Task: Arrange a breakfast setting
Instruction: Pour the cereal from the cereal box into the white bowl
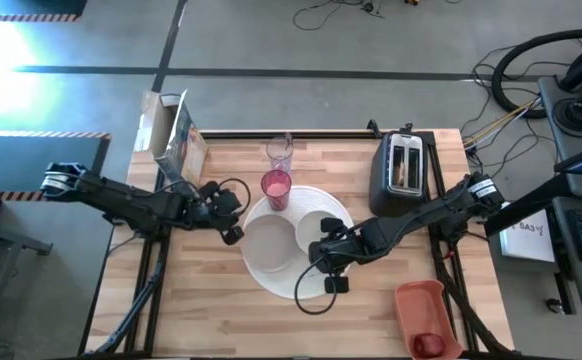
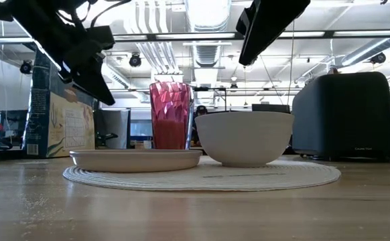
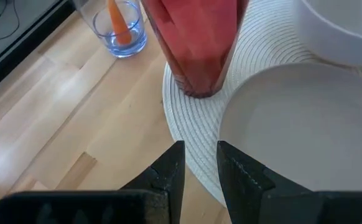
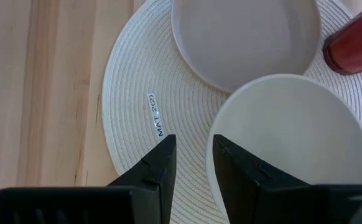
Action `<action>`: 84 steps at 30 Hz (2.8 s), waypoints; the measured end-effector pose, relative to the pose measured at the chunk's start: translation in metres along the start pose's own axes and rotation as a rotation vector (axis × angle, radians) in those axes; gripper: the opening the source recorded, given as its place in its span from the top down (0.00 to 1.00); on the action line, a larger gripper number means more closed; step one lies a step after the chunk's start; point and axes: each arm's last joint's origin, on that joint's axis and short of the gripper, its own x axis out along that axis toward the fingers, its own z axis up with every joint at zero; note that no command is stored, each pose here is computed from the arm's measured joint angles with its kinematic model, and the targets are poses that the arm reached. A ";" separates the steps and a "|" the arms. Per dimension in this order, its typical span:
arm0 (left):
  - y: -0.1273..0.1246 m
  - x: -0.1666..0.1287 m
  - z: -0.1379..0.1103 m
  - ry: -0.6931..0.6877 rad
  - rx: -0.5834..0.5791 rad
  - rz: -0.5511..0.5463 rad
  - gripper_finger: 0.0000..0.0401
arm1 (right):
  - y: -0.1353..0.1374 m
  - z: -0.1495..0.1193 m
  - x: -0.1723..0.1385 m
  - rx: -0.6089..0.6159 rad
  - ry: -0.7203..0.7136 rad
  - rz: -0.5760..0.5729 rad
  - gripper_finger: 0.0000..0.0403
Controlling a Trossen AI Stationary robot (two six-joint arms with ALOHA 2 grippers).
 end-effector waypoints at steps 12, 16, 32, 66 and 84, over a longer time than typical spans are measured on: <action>0.005 -0.030 -0.015 -0.080 -0.097 0.120 0.45 | 0.000 0.000 0.000 0.000 -0.004 0.001 0.76; 0.015 -0.038 -0.022 -0.086 -0.283 0.179 0.33 | 0.000 0.001 0.000 0.001 -0.006 0.002 0.76; 0.048 -0.070 -0.028 0.068 -0.535 0.479 0.30 | 0.001 0.002 0.000 0.003 -0.020 0.006 0.76; 0.089 -0.086 -0.013 0.177 -0.651 0.663 0.30 | 0.001 0.003 0.000 0.004 -0.028 0.008 0.76; 0.093 -0.051 -0.037 -0.023 -0.673 0.801 0.30 | 0.001 0.003 0.000 0.004 -0.028 0.008 0.76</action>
